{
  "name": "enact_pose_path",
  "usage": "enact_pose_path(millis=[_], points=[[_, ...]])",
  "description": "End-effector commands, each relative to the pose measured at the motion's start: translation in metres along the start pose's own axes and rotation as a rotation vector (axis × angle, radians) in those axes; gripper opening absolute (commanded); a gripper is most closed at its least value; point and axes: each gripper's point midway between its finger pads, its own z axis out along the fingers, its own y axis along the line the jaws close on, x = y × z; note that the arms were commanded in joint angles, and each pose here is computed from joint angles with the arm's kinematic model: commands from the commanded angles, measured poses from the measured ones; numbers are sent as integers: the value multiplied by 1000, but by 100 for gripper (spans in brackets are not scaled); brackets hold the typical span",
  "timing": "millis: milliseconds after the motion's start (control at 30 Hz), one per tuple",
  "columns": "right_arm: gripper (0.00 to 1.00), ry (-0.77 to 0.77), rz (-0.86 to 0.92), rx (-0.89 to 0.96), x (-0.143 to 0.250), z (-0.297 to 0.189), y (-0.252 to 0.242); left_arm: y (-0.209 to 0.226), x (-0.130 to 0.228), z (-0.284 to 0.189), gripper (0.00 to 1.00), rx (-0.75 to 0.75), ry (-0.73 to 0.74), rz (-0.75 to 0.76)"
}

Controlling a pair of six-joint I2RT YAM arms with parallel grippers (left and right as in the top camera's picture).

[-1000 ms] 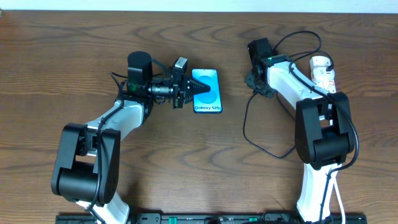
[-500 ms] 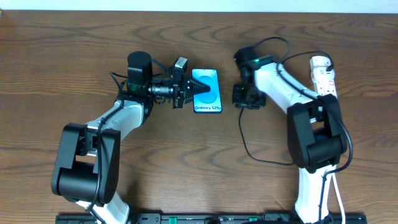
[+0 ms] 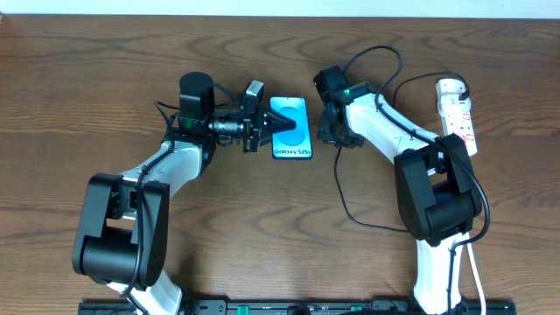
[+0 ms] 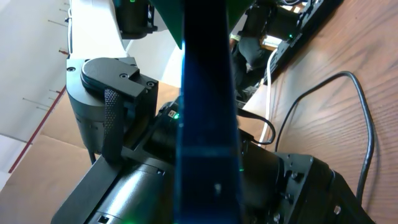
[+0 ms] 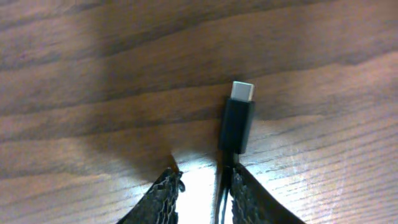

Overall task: Plug charger to phone and switch on socket
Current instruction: 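Move the right gripper to the black charger cable and grasp its USB-C plug, then carry the USB-C plug toward the bottom of the held phone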

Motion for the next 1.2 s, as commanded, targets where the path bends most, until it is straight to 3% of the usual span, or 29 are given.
enact_pose_path(millis=[0, 100, 267, 400, 500, 700, 833, 1000, 1167], points=[[31, 58, 33, 112, 24, 26, -19, -13, 6, -1, 7, 12, 32, 57], [31, 85, 16, 134, 35, 28, -22, -13, 6, -1, 7, 12, 32, 57], [21, 78, -4, 175, 44, 34, -29, -13, 6, -1, 7, 12, 32, 57], [13, 64, 5, 170, 41, 38, -31, -13, 6, -1, 8, 12, 32, 57], [1, 58, 13, 165, 39, 39, -32, -13, 6, -1, 7, 12, 32, 57], [1, 144, -89, 47, 44, 31, -18, -13, 6, -2, 7, 13, 35, 57], [1, 138, -102, -107, 26, -6, -4, -14, 6, -3, 7, 13, 35, 56], [1, 72, -178, -433, 1, -90, 3, -14, 5, -3, 7, 13, 26, 56], [1, 45, -271, -675, 10, -172, -19, -18, 1, -3, 7, 20, 7, 99]])
